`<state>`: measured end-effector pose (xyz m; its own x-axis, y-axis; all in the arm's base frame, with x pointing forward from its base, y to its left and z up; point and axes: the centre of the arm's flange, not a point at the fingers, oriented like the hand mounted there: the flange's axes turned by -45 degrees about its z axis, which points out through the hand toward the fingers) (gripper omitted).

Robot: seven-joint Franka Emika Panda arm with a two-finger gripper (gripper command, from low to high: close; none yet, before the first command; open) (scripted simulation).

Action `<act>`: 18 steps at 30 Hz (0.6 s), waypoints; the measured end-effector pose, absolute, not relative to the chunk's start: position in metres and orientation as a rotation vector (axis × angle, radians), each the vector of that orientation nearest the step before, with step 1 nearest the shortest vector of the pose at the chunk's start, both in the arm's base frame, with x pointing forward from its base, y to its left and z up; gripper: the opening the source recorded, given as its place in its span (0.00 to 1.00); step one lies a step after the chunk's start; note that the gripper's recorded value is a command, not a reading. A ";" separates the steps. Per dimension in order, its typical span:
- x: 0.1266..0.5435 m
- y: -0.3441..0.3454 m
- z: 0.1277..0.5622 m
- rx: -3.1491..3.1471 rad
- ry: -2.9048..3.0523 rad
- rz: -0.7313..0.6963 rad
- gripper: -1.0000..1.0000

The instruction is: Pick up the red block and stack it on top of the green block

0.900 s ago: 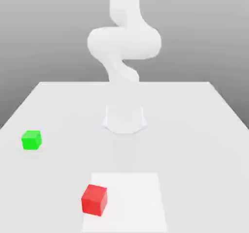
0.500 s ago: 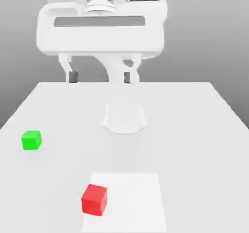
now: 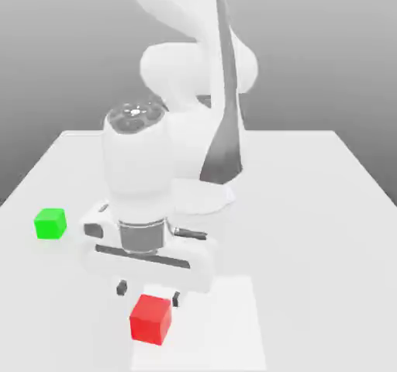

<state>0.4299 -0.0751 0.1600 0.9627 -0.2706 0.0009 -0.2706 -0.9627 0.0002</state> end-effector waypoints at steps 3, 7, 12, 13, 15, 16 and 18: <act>0.429 -0.075 0.150 3.112 -0.429 0.001 0.00; 0.429 -0.075 0.145 3.112 -0.430 0.001 0.00; 0.430 -0.075 0.187 3.112 -0.429 0.000 0.00; 0.429 -0.075 0.198 3.112 -0.429 0.001 0.00; 0.417 -0.107 0.212 3.097 -0.470 0.001 0.00; 0.404 -0.136 0.217 3.082 -0.524 0.001 0.00; 0.370 -0.193 0.224 3.051 -0.631 -0.003 0.00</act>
<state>0.3703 -0.1930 0.2245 0.9179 -0.3969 0.0034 -0.3968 -0.9175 0.0255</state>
